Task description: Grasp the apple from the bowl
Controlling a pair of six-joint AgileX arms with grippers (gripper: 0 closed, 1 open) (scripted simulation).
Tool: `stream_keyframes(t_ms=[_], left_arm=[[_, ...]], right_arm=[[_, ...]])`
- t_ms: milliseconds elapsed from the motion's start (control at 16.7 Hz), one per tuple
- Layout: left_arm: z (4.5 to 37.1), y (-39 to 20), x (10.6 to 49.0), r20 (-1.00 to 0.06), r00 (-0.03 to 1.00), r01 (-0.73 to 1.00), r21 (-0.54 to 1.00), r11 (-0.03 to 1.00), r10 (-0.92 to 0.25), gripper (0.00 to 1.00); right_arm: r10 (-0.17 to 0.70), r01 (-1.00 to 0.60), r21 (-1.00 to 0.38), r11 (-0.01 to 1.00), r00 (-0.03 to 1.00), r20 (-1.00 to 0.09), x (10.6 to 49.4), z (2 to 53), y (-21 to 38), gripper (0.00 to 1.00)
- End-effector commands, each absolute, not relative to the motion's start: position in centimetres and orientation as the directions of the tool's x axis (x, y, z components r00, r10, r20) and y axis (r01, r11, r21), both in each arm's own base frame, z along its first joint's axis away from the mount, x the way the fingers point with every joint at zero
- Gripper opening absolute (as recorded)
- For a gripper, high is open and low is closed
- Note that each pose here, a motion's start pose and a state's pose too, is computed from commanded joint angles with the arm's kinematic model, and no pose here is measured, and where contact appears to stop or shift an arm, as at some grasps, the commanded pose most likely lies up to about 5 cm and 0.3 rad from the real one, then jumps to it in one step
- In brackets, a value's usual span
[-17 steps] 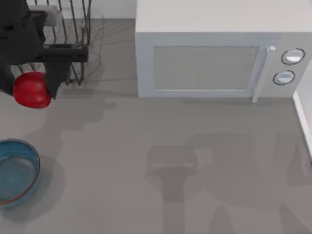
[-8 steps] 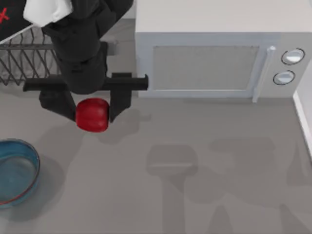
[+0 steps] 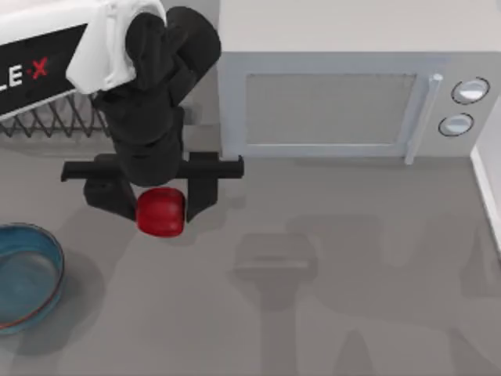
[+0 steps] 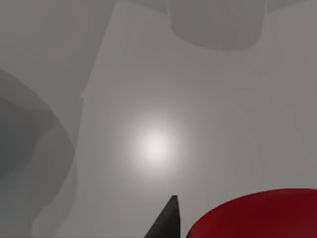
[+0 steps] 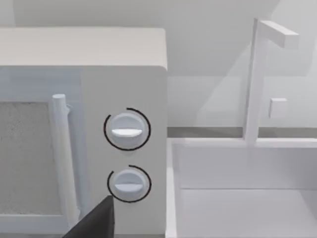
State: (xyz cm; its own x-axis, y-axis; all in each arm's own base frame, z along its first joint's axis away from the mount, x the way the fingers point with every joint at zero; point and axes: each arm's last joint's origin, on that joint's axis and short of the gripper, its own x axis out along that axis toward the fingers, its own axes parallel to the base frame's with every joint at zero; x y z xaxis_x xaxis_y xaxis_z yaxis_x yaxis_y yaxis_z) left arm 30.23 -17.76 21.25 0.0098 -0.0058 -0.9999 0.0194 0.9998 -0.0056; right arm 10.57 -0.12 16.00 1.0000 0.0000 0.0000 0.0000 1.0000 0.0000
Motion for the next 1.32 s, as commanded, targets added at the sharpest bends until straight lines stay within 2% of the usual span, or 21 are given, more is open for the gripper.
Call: stream_keyframes(t_ms=[240, 540, 1320], left_arm=[[16.6, -17.6, 29.8, -1.000, 0.003, 0.020, -0.002, 1.000, -0.002, 0.00], [15.9, -17.5, 29.7, -1.000, 0.000, 0.020, 0.000, 1.000, 0.000, 0.00], [15.9, -17.5, 29.7, -1.000, 0.000, 0.020, 0.000, 1.000, 0.000, 0.98]], right_arm=[[0.000, 0.000, 0.000, 1.000, 1.000, 0.000, 10.6, 16.0, -0.1, 1.00], [0.000, 0.000, 0.000, 1.000, 1.000, 0.000, 10.6, 16.0, -0.1, 1.00], [0.000, 0.000, 0.000, 1.000, 1.000, 0.000, 10.6, 16.0, -0.1, 1.00]])
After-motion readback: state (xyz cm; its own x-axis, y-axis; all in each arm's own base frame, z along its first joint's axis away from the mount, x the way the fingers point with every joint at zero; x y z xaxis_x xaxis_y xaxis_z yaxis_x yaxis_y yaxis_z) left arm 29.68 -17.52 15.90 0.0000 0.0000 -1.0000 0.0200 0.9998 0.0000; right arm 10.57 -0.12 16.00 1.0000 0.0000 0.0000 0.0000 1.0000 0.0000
